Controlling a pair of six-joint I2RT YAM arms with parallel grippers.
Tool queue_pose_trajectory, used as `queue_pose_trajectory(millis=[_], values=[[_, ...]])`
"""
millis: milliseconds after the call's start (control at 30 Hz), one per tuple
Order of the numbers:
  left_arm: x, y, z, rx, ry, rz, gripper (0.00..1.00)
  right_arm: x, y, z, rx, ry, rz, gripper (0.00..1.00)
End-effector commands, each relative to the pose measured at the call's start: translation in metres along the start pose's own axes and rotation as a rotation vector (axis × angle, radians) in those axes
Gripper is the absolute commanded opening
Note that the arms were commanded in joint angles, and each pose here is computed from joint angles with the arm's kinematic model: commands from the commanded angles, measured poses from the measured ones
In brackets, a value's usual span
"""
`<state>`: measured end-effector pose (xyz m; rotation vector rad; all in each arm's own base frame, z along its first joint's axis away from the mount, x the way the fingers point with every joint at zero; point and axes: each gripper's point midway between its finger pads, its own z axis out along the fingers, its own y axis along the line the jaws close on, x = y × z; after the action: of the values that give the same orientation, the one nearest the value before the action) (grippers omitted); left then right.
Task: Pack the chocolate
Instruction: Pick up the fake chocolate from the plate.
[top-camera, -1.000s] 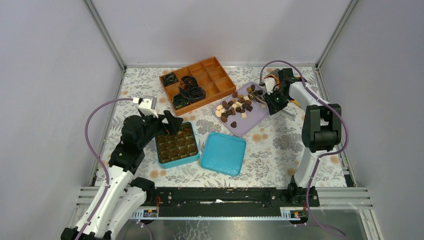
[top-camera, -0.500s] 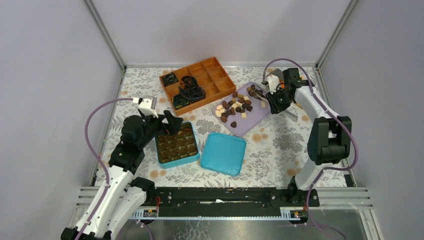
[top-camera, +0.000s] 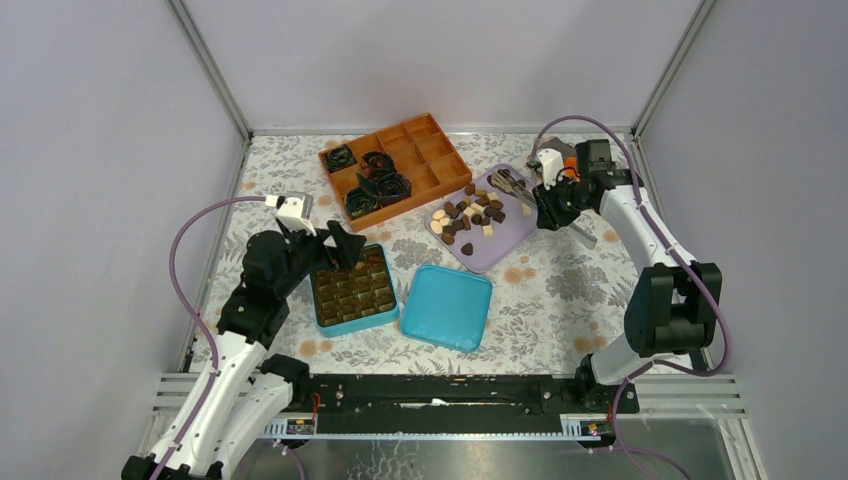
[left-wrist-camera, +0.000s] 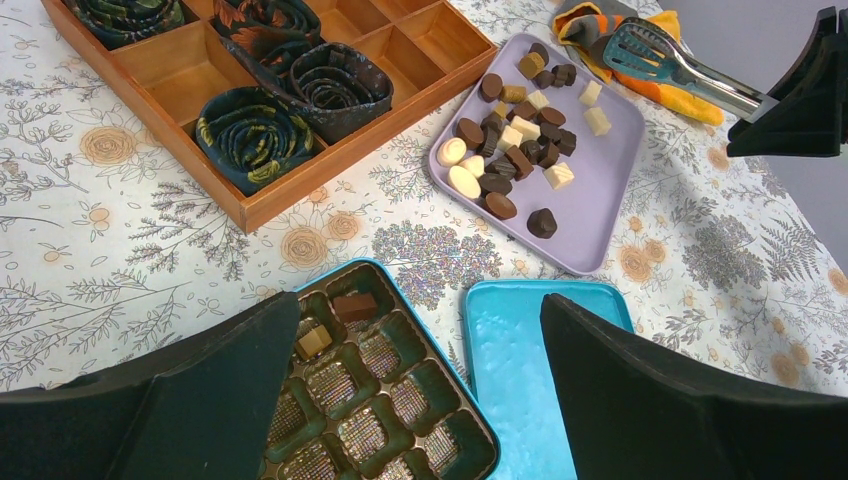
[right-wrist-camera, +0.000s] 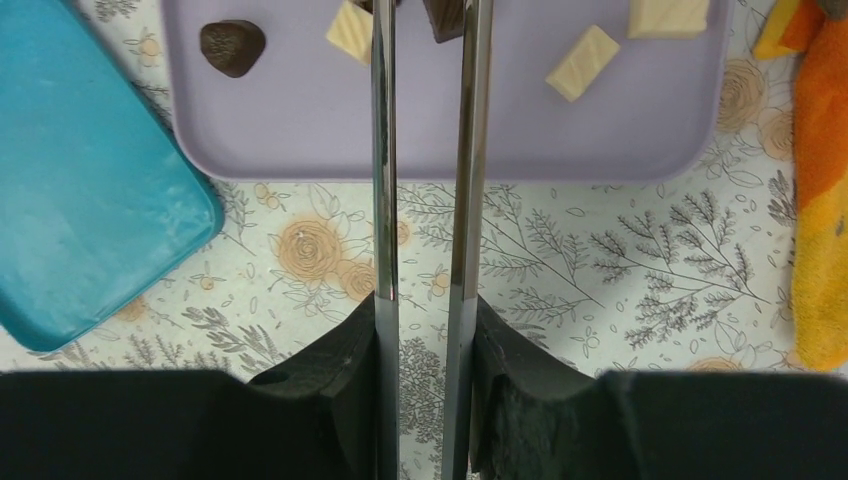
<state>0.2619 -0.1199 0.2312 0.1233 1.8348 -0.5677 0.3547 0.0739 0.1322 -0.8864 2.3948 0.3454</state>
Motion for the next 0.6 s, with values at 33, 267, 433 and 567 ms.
queue_pose_trajectory(millis=[33, 267, 433, 567], values=[[-0.013, -0.006, 0.002, 0.03, -0.052, 0.02, 0.99, -0.032, 0.02, -0.022, -0.068, -0.159, -0.041, 0.0], [-0.014, 0.0, 0.001, -0.006, -0.058, 0.026, 0.99, -0.054, 0.044, -0.029, -0.164, -0.231, -0.082, 0.0], [-0.017, 0.005, -0.001, -0.035, -0.071, 0.03, 0.99, -0.07, 0.07, -0.026, -0.235, -0.248, -0.144, 0.0], [-0.024, 0.009, -0.005, -0.061, -0.097, 0.032, 0.99, -0.088, 0.099, -0.02, -0.306, -0.245, -0.216, 0.0]])
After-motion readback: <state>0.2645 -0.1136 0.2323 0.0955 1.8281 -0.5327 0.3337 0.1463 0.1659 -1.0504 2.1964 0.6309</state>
